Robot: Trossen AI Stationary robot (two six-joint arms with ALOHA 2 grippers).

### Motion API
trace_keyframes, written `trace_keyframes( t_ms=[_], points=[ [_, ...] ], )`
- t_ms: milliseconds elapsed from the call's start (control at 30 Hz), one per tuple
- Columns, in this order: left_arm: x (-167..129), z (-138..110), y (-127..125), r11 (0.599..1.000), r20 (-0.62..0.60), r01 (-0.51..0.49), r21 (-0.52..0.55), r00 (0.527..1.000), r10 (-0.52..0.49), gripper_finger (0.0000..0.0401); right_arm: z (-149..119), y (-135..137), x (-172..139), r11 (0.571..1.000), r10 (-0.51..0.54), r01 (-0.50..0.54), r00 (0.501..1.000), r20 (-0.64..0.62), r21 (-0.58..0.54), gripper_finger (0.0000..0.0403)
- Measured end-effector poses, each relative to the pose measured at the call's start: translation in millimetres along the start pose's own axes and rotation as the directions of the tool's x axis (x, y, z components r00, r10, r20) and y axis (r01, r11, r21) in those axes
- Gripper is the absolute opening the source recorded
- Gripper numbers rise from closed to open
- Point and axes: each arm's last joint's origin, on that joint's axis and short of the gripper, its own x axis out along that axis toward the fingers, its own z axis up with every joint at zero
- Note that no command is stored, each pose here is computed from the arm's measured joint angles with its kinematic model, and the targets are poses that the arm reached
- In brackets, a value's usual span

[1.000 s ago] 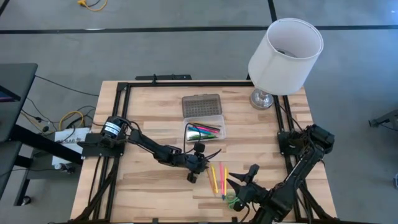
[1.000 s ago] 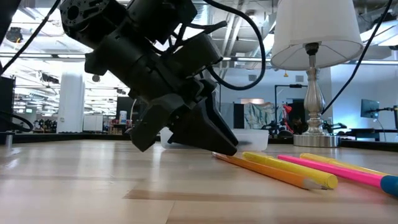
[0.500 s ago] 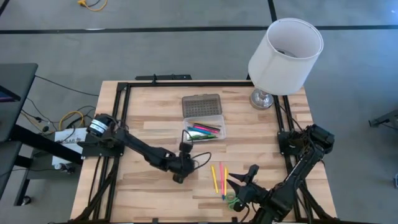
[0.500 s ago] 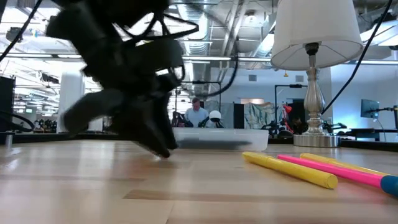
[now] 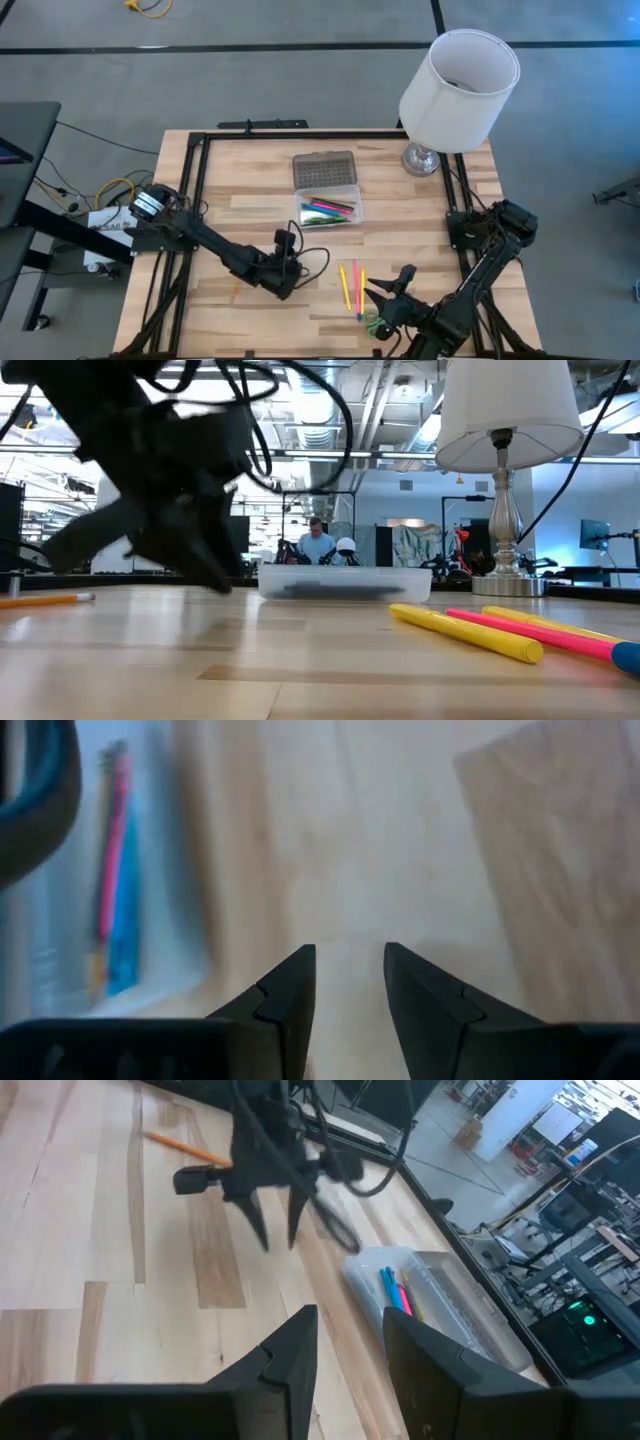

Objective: Pick & place school supplies into a supply box
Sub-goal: Put the pencil into the gray supply box

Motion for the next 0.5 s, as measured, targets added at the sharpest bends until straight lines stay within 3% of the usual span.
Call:
trace_keyframes(
  t_ms=[100, 200, 333, 433, 500],
  points=[
    [-22.4, -2.1, 8.7, 0.998, -0.006, -0.01, -0.067, 1.0, 0.01, 0.0116, 0.0, 0.0, 0.0, 1.0, 0.0, 0.0, 1.0, 0.0, 0.0, 0.0111],
    [-55.0, -11.6, 21.1, 0.977, -0.041, -0.013, -0.213, 0.999, 0.004, 0.0116, 0.2, -0.2, 0.6, 1.0, -0.001, 0.001, 1.0, -0.001, 0.001, 0.0111],
    [-92.0, -40.6, 37.6, 0.884, -0.223, -0.054, -0.464, 0.973, -0.058, 0.0116, 0.7, -0.8, 2.4, 1.0, -0.005, 0.005, 1.0, -0.003, 0.004, 0.0111],
    [-112.2, -61.5, 40.8, 0.814, -0.369, -0.166, -0.556, 0.927, -0.062, 0.0116, 1.7, -2.0, 6.2, 1.0, -0.013, 0.013, 1.0, -0.01, 0.009, 0.0111],
    [-120.8, -70.9, 38.0, 0.791, -0.446, -0.225, -0.569, 0.893, -0.066, 0.0116, 2.5, -3.0, 9.3, 1.0, -0.02, 0.02, 1.0, -0.015, 0.013, 0.0111]
  ],
)
